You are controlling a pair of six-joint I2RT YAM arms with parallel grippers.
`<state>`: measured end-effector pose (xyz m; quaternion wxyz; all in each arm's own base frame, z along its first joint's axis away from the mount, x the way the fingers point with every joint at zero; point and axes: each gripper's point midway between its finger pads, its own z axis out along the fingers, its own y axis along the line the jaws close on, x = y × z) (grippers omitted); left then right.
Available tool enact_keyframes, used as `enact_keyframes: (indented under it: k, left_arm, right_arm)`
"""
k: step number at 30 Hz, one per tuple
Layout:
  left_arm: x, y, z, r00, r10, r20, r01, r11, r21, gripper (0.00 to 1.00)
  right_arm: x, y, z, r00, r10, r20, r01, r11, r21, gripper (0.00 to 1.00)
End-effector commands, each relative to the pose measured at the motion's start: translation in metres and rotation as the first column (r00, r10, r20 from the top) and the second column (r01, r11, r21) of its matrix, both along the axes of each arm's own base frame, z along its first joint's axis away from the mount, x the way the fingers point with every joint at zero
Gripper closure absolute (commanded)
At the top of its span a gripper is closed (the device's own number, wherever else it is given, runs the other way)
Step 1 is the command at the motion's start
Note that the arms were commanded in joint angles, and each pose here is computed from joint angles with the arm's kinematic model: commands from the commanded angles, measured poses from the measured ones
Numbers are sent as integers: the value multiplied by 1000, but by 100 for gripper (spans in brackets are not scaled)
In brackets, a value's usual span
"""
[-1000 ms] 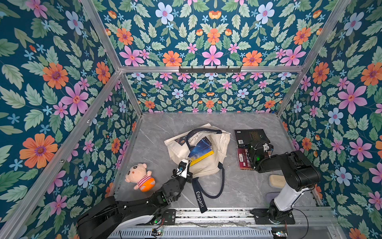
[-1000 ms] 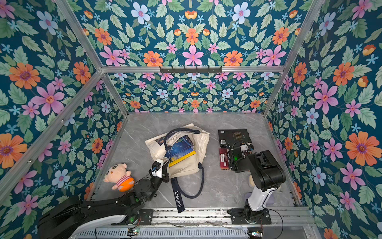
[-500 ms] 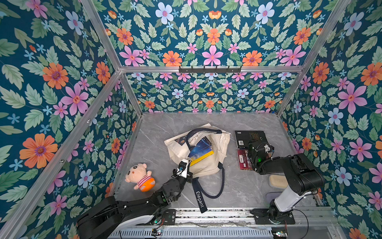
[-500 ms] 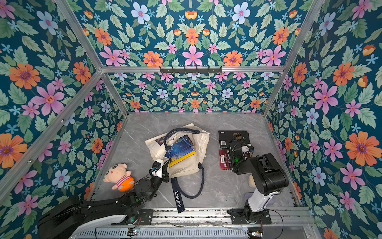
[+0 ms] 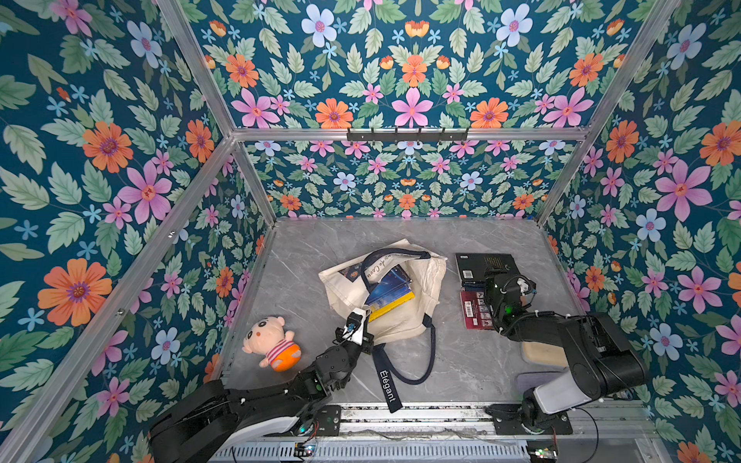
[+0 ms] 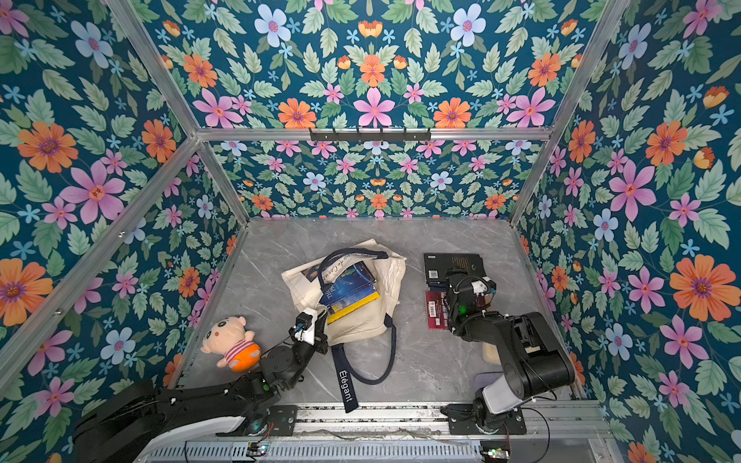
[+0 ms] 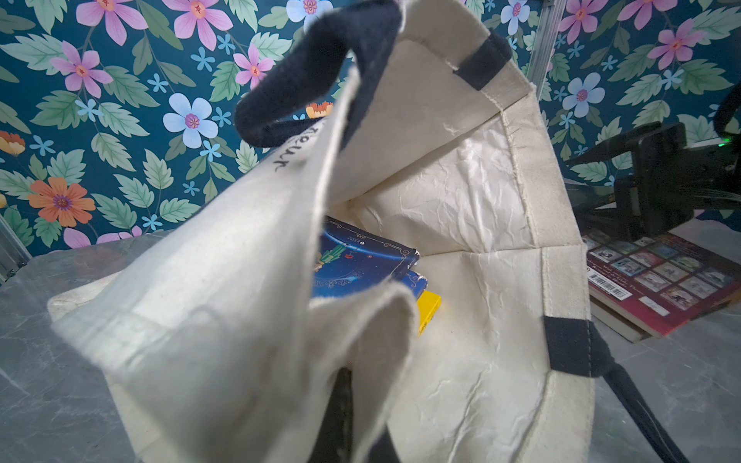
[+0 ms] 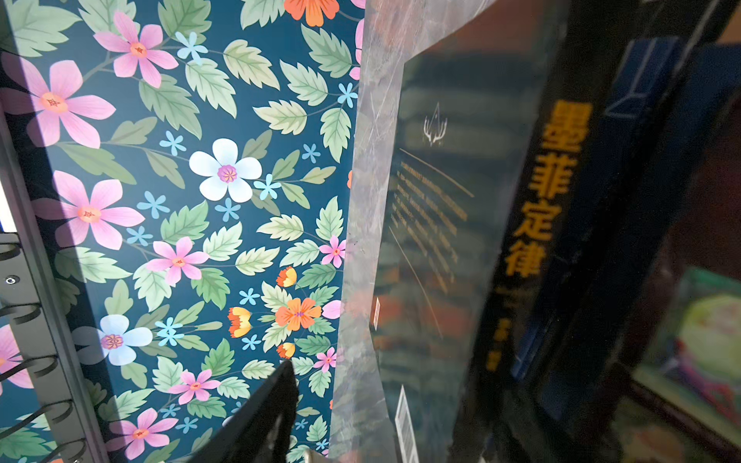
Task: Take out the books from the canvas bag
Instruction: Place the book on the book.
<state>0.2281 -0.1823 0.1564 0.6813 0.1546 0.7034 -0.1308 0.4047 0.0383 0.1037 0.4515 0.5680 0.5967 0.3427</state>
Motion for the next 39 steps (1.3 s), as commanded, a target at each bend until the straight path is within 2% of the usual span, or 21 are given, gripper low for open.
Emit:
enact_keyframes:
  k: [1, 7, 16, 25, 27, 36, 39]
  left_arm:
    - [1, -2, 11, 1000, -2, 21, 3, 999, -36, 100]
    - [1, -2, 11, 1000, -4, 22, 5, 999, -37, 100]
    - [1, -2, 12, 1000, -5, 22, 6, 999, -37, 100]
    - [1, -2, 12, 1000, -4, 22, 5, 999, -37, 100]
    - [1, -2, 12, 1000, -4, 22, 5, 999, -36, 100]
    - [0, -3, 12, 1000, -8, 22, 9, 999, -37, 100]
    - [1, -4, 12, 1000, -9, 21, 10, 999, -35, 100]
  right_arm:
    - [2, 5, 5, 999, 13, 29, -14, 999, 49, 26]
    - [-3, 8, 14, 999, 32, 45, -35, 997, 65, 15]
    - [-19, 0, 18, 1000, 17, -11, -17, 1000, 24, 7]
    - [0, 4, 16, 999, 45, 1, -45, 999, 14, 5]
    - [5, 6, 16, 999, 50, 7, -50, 998, 22, 1]
    - [-20, -5, 18, 996, 11, -85, -11, 1000, 0, 1]
    - [-34, -12, 17, 983, -19, -183, 16, 1000, -18, 1]
